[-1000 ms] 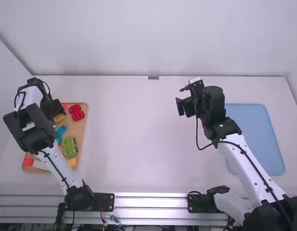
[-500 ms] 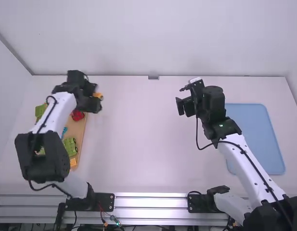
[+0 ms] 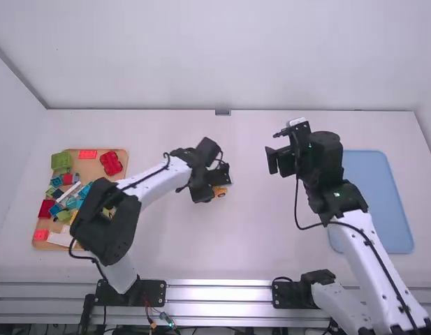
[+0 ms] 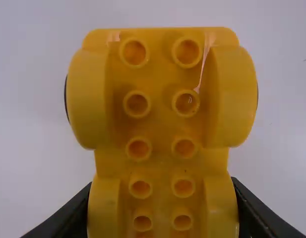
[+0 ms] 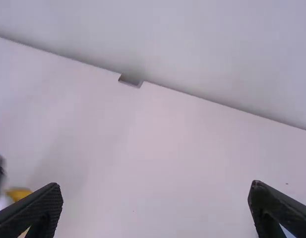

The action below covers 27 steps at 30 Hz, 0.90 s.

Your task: Assemble lego blocks to make yellow taxi

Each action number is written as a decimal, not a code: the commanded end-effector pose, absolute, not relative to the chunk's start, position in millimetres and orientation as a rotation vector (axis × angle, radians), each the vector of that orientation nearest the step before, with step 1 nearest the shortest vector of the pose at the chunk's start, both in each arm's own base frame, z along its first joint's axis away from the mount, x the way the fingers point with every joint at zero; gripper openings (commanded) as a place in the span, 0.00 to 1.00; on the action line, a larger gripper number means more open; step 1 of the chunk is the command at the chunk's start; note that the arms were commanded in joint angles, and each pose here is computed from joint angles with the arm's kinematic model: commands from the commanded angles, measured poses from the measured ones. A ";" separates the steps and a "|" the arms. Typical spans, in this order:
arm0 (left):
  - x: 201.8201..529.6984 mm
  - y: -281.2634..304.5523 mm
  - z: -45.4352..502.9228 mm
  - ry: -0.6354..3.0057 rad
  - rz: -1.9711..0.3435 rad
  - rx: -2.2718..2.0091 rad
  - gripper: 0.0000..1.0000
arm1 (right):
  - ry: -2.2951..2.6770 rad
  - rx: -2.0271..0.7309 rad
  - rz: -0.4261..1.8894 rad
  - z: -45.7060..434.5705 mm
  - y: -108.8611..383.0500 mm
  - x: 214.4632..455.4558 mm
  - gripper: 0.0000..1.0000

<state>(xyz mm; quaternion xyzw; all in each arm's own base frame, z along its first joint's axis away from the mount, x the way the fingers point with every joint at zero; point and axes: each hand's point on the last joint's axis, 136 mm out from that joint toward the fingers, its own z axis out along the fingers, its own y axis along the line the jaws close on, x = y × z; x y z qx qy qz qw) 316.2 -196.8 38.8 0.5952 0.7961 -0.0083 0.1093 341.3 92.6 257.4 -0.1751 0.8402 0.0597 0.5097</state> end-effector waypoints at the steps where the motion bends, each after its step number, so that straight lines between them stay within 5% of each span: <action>1: 303.8 -200.0 17.1 2.208 0.024 2.017 0.01 | 1.960 -0.357 0.176 290.0 87.1 328.9 0.98; 8: 299.3 -217.0 4.8 2.077 -0.033 2.125 0.02 | 1.968 -0.336 0.164 295.0 76.2 309.9 0.99; 20: 297.1 -215.2 -13.5 2.085 -0.036 2.067 0.18 | 2.005 -0.341 0.165 281.4 79.1 323.0 0.98; 22: 299.0 -211.9 -13.9 2.090 -0.004 2.068 0.33 | 2.007 -0.340 0.164 279.7 79.6 326.0 0.99; 23: 300.5 -210.6 -13.5 2.092 0.012 2.068 0.54 | 2.006 -0.341 0.165 279.6 80.1 327.4 0.99; 24: 303.5 -209.7 -11.7 2.100 0.033 2.057 0.99 | 2.005 -0.342 0.166 279.3 80.8 328.9 0.99; 27: 315.6 -211.5 -1.2 2.153 0.068 1.956 0.99 | 1.992 -0.345 0.173 281.8 82.2 330.5 0.99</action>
